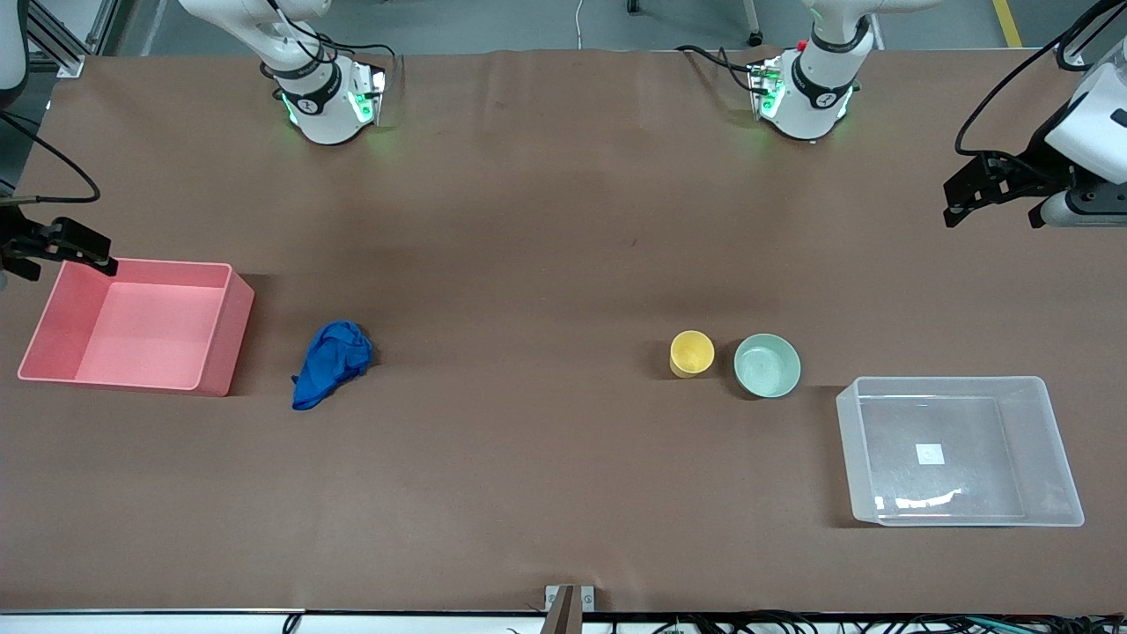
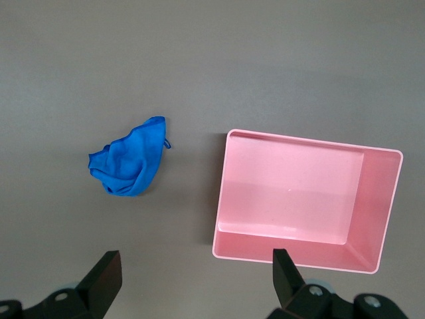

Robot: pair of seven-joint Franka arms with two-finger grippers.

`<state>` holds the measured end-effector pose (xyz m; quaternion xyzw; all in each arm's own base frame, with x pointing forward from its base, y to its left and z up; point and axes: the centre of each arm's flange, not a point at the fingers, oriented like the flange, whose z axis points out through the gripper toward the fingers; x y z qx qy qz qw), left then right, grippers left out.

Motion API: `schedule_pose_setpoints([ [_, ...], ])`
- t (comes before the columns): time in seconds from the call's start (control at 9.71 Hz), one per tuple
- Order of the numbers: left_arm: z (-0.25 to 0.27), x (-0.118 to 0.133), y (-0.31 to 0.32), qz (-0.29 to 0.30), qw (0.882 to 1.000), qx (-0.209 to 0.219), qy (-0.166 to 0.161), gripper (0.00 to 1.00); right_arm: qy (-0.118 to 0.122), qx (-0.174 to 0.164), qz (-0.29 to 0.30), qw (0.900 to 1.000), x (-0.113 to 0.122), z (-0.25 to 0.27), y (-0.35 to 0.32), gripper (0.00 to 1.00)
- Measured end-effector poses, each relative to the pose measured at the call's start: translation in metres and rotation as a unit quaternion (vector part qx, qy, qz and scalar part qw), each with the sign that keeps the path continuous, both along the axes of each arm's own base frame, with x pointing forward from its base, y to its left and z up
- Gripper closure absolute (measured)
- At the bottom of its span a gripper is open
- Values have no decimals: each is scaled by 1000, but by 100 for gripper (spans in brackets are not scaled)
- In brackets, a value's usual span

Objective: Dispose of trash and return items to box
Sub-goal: 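Reach the right gripper to the blue cloth while the left gripper reaches the bowl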

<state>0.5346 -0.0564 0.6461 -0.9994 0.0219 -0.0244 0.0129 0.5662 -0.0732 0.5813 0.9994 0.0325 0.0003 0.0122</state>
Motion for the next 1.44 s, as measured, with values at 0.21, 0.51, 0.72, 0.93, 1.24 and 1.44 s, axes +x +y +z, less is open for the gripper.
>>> schedule_pose_setpoints([
  [0.21,0,0,0,0,1000,0,0,0,0,0,0,1000,0,0,0,0],
  [0.51,2,4,1,1,1000,-1,-2,0,-2,0,0,1000,1,0,0,0],
  [0.72,-15,15,1,1,1000,-3,14,0,-4,-1,0,1000,1,0,0,0],
  [0.93,-47,32,-6,-3,1000,-5,28,0,-9,-1,0,1000,3,0,0,0],
  [1.24,-98,41,-17,39,999,-7,30,0,-27,-4,6,1000,17,-11,5,0],
  [1.44,-137,40,-36,60,998,-9,29,0,-35,-5,0,999,40,-44,26,0],
])
